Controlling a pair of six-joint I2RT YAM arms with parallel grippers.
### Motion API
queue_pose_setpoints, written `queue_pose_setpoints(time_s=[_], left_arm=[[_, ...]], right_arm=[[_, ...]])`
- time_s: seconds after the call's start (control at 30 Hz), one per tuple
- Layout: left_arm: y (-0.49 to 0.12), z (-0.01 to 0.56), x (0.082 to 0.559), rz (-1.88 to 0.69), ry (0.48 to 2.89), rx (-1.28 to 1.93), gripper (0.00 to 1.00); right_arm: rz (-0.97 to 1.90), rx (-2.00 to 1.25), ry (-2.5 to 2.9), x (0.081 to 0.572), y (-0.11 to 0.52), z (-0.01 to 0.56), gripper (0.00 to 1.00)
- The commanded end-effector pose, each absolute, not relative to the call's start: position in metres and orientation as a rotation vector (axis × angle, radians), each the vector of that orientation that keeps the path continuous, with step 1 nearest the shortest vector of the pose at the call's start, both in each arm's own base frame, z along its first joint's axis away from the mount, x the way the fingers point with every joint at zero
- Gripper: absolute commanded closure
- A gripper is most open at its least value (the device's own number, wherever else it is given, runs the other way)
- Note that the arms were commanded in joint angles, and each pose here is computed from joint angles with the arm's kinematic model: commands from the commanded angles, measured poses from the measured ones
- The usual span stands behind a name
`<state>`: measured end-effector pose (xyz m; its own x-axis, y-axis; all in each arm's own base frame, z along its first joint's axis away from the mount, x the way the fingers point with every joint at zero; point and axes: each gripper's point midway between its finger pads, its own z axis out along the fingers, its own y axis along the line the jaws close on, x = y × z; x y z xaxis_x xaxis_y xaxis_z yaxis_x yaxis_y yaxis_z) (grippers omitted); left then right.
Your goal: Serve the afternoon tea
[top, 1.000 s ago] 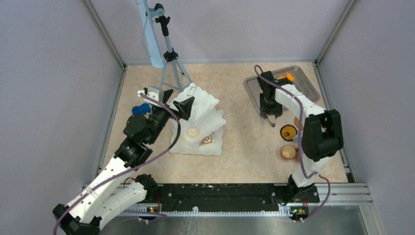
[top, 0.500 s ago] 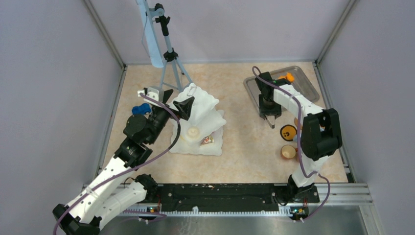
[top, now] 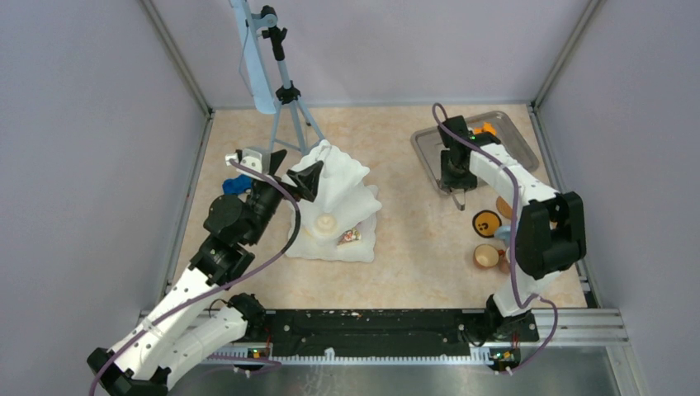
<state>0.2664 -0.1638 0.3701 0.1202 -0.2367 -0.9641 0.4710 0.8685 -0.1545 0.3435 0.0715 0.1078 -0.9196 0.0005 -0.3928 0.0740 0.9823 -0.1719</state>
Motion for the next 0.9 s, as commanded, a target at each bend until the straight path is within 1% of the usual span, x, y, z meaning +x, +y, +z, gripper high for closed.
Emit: queue_pose_setpoints(time_s=[0.0,0.17,0.3,0.4,0.57,0.87], left_arm=[[-0.152,0.388,0.265,-0.494,1.295,0.164,0.01],[-0.140,0.389,0.267,-0.456,1.293,0.108,0.01],[-0.123,0.388,0.269,-0.401,1.298,0.031,0.01],[-0.108,0.385,0.271,-0.347,1.312,-0.043,0.01],[-0.091,0.383,0.272,-0.292,1.319,-0.127,0.01],[-0.084,0.381,0.273,-0.265,1.322,-0.161,0.01]], right_arm=[[-0.075,0.125,2.552,0.363,0.066,0.148,0.80],[0.152,0.239,2.495,0.366,0.053,0.149,0.80],[0.440,0.305,2.457,0.359,0.057,0.148,0.81],[0.535,0.351,2.398,0.357,0.047,0.159,0.81],[0.619,0.318,2.333,0.346,0.050,0.191,0.81],[0.857,0.105,2.154,0.307,0.096,0.290,0.81]])
